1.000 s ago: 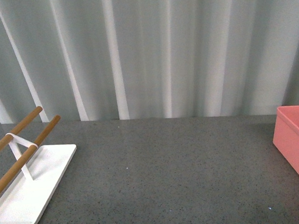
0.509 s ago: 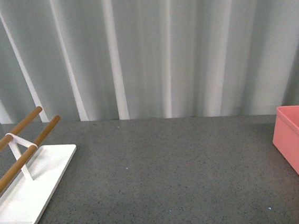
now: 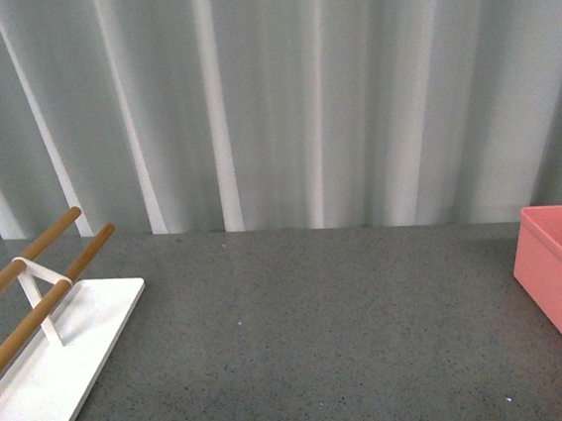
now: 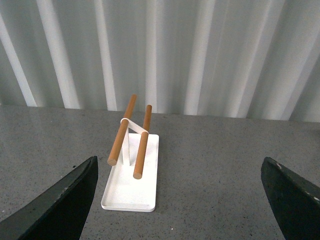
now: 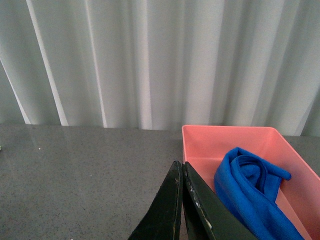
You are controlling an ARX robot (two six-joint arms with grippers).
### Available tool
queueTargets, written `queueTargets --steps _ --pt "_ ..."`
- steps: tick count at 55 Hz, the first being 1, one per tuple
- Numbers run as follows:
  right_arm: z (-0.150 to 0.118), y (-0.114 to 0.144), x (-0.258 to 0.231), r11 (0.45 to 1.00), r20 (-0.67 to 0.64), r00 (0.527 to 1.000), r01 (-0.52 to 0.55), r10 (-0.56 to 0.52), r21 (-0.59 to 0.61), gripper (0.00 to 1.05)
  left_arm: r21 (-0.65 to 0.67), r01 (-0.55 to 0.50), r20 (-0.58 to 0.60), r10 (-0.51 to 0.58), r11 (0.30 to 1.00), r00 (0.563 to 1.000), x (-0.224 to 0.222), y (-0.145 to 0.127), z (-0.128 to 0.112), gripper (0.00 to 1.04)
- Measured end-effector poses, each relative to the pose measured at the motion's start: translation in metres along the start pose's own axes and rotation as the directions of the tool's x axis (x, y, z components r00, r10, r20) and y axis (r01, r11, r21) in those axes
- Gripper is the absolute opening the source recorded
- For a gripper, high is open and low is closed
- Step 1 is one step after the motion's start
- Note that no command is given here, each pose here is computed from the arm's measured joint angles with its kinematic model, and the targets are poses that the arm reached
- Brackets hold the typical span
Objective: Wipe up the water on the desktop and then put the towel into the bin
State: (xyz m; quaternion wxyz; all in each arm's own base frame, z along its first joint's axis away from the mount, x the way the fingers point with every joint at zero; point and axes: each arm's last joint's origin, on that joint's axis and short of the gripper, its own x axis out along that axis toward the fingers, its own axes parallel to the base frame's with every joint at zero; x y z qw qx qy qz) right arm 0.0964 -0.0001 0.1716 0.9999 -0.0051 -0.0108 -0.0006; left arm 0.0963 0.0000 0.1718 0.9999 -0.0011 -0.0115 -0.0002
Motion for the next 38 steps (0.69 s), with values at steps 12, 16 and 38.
queueTargets --steps 12,16,38 --pt "0.0 0.0 0.0 1.0 0.0 1.0 0.0 0.0 0.0 0.59 0.0 0.0 0.0 0.0 1.0 1.0 0.0 0.0 0.0 0.98" --pt "0.0 0.0 0.0 1.0 0.0 1.0 0.0 0.0 0.0 0.72 0.0 0.0 0.0 0.0 1.0 1.0 0.0 0.0 0.0 0.98" --pt "0.0 0.0 0.0 1.0 0.0 1.0 0.0 0.0 0.001 0.98 0.0 0.0 0.0 0.0 1.0 1.0 0.0 0.0 0.0 0.98"
